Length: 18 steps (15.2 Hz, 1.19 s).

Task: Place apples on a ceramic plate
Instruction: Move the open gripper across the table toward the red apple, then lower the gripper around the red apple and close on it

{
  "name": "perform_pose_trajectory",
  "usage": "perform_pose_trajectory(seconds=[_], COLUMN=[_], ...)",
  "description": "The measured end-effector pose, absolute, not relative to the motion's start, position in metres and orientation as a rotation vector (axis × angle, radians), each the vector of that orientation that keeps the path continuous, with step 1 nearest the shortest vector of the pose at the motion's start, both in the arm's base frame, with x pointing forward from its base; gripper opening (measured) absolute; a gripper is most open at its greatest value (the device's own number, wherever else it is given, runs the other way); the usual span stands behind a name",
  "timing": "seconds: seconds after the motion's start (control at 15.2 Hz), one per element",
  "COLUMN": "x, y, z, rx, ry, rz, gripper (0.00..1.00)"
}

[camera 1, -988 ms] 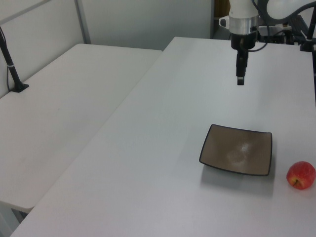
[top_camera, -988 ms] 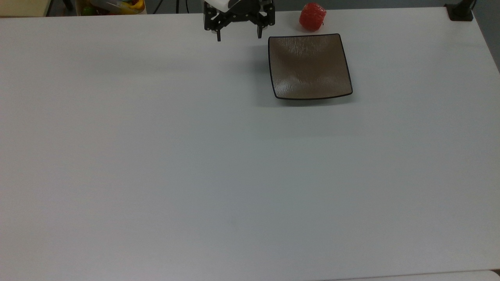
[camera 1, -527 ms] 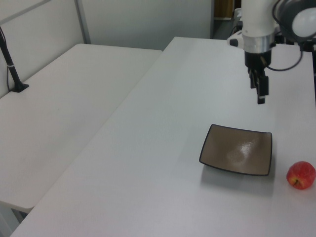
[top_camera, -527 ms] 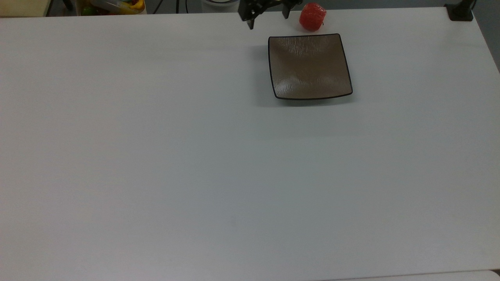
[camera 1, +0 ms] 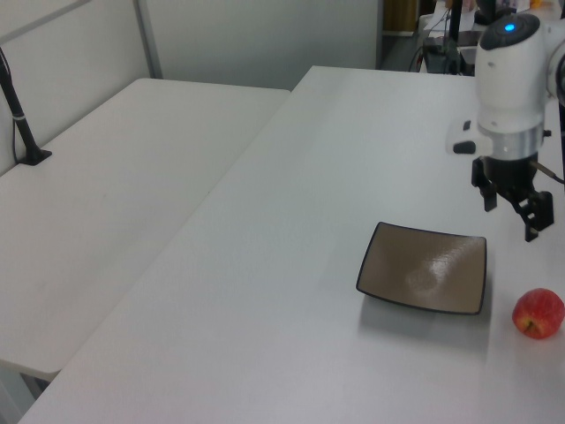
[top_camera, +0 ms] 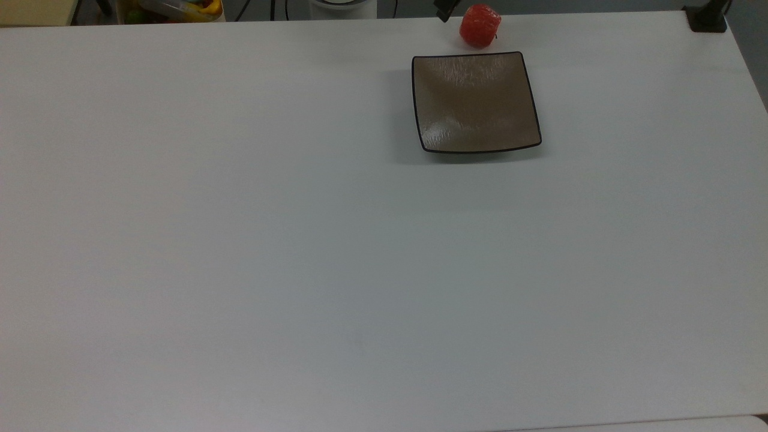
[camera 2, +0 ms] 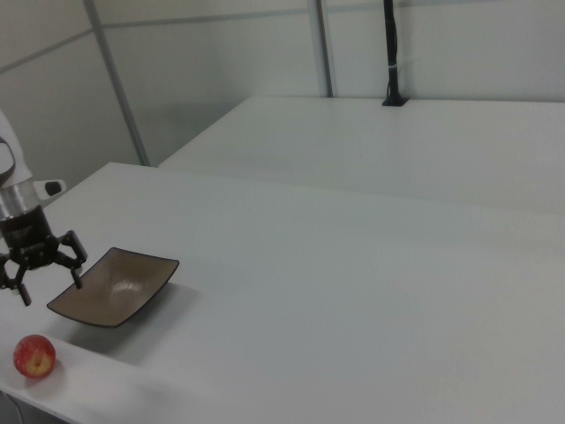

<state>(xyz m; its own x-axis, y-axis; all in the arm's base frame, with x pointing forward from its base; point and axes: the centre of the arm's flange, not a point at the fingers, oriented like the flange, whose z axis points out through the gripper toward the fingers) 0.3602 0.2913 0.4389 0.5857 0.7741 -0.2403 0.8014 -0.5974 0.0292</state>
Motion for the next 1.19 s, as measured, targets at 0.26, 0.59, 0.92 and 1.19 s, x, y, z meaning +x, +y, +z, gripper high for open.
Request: perform_pose_trajectory(seconds=[0.26,0.59,0.92,1.19], x=[0.318,0.295,0.301,0.290], y=[0.319,0.329,0.337,0.346], z=[0.413,0.385,0.363,0.353], rx=[2.561,2.493,2.513,2.480], ry=[1.456,1.516,1.554,1.597], rz=[-0.393,-0.456,-0.418,-0.440], gripper=[1.00,1.00,1.00,1.00])
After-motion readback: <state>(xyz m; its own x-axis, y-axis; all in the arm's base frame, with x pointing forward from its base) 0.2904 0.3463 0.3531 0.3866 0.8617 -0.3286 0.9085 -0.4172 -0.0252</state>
